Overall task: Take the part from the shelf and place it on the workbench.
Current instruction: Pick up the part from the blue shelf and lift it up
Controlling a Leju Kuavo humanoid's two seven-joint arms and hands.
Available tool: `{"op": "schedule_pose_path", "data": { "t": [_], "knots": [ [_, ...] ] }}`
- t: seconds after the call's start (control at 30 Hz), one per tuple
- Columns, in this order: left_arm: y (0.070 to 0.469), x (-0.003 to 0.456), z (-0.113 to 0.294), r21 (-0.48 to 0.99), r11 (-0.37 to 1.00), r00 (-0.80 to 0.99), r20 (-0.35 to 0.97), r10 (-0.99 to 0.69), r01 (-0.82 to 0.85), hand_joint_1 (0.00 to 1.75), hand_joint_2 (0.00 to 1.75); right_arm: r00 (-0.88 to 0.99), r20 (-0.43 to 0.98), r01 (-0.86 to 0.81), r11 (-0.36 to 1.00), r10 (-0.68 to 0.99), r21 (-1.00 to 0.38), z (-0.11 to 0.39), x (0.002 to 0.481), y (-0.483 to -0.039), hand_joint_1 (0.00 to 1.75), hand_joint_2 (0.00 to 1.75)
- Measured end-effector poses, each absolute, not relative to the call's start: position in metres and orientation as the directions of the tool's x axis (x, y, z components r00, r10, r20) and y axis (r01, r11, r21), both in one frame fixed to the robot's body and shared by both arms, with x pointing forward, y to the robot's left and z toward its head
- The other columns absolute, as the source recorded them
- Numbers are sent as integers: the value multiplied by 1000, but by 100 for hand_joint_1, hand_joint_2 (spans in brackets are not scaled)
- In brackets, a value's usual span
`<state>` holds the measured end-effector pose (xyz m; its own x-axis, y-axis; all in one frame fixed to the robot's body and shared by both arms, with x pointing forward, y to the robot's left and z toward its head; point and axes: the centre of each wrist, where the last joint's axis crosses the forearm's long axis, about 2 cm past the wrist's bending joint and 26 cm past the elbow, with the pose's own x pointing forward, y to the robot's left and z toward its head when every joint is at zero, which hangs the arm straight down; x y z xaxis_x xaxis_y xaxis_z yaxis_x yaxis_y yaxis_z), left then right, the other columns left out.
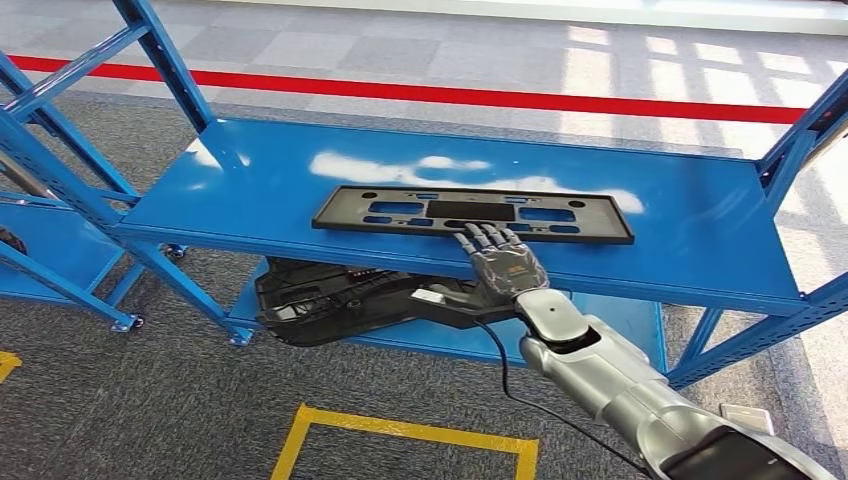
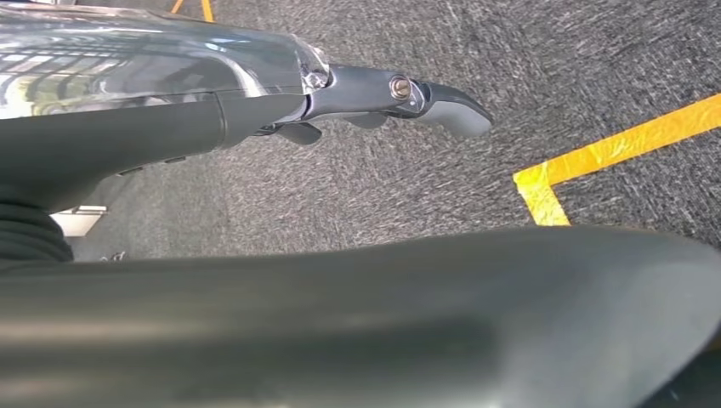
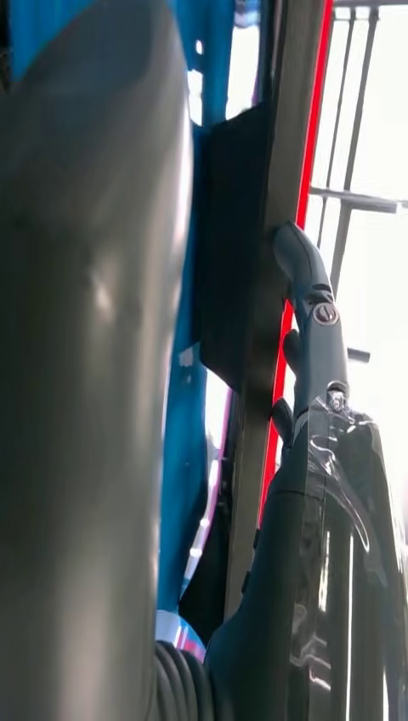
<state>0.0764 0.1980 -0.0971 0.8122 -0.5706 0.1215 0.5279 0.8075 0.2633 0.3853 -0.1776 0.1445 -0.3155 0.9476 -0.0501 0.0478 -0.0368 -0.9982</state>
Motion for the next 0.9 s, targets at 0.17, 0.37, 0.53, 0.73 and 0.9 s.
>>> {"op": "schedule_pose_path", "data": {
  "t": [0.17, 0.37, 0.53, 0.73, 0.9],
  "knots": [
    [198, 77, -97, 263, 799, 803, 120, -583, 541, 0, 0, -303, -3, 111, 32, 953, -993, 159, 388, -172, 0, 0],
    [198, 77, -97, 258, 795, 798, 121, -590, 548, 0, 0, -292, 42, 173, 97, 955, -980, 179, 391, -169, 0, 0],
    [197, 78, -97, 262, 786, 789, 120, -602, 560, 0, 0, -284, 65, 201, 126, 957, -971, 190, 393, -171, 0, 0],
    [197, 80, -96, 261, 778, 780, 118, -614, 572, 0, 0, -280, 60, 201, 120, 958, -972, 194, 396, -171, 0, 0],
    [196, 84, -96, 258, 773, 776, 114, -620, 579, 0, 0, -280, 50, 182, 104, 959, -978, 199, 402, -168, 0, 0]
  ]
}}
